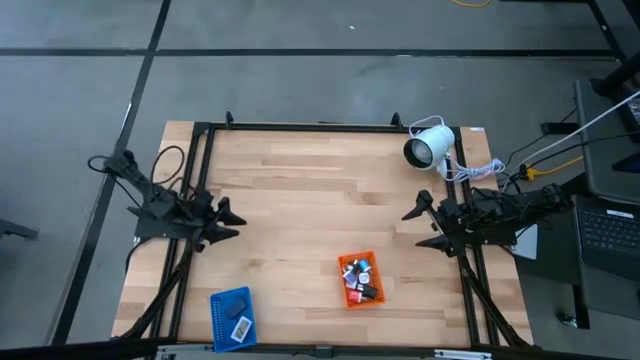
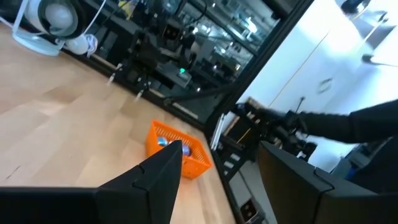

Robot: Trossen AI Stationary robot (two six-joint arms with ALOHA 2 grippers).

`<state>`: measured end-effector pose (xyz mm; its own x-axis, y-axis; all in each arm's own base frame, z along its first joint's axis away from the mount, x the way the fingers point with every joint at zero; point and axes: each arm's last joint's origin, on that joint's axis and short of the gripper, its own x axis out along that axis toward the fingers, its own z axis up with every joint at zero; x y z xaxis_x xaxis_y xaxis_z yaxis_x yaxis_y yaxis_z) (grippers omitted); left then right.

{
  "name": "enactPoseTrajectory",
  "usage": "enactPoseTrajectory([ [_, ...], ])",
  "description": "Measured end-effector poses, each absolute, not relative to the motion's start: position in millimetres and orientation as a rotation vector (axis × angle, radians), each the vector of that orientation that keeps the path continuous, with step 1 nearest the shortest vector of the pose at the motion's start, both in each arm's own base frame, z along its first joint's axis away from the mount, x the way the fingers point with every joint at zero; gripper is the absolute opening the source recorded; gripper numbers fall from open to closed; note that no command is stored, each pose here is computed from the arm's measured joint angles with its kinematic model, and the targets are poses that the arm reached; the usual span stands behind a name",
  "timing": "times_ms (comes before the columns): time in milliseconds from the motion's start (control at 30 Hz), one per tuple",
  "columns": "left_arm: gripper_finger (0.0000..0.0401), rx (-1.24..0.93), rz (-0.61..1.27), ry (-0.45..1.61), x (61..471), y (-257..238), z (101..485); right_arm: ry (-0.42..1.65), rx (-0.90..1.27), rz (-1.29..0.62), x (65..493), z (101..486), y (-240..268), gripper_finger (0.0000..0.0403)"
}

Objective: Pick & Place Office items
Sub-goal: Return to Home Position

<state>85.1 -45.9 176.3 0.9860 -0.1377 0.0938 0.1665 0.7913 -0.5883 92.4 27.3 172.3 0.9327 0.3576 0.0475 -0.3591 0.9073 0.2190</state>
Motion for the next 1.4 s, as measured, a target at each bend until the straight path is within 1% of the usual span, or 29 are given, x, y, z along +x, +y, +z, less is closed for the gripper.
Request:
enactPoseTrajectory([
  [100,0.0207,-0.652,-0.168,-0.069,82.9,-44.1,178.0,-0.006,0.227,0.37,92.4,172.3,27.3,0.0388],
  [600,0.0207,-0.634,-0.158,-0.044,83.3,-44.0,175.0,-0.006,0.227,0.37,92.4,172.2,27.3,0.0388],
  [867,0.0205,-0.579,-0.146,0.045,87.8,-47.7,167.0,-0.006,0.227,0.374,92.3,172.3,27.7,0.0388],
  [1033,0.0207,-0.537,-0.135,0.113,91.5,-50.7,160.6,-0.001,0.228,0.421,90.9,172.3,32.0,0.0388],
  [1200,0.0205,-0.521,-0.127,0.138,92.9,-51.8,158.0,0.005,0.228,0.463,89.6,172.2,35.6,0.0388],
  [1400,0.0208,-0.52,-0.127,0.139,93.0,-51.8,157.8,0.005,0.227,0.467,89.5,172.2,35.8,0.0388],
])
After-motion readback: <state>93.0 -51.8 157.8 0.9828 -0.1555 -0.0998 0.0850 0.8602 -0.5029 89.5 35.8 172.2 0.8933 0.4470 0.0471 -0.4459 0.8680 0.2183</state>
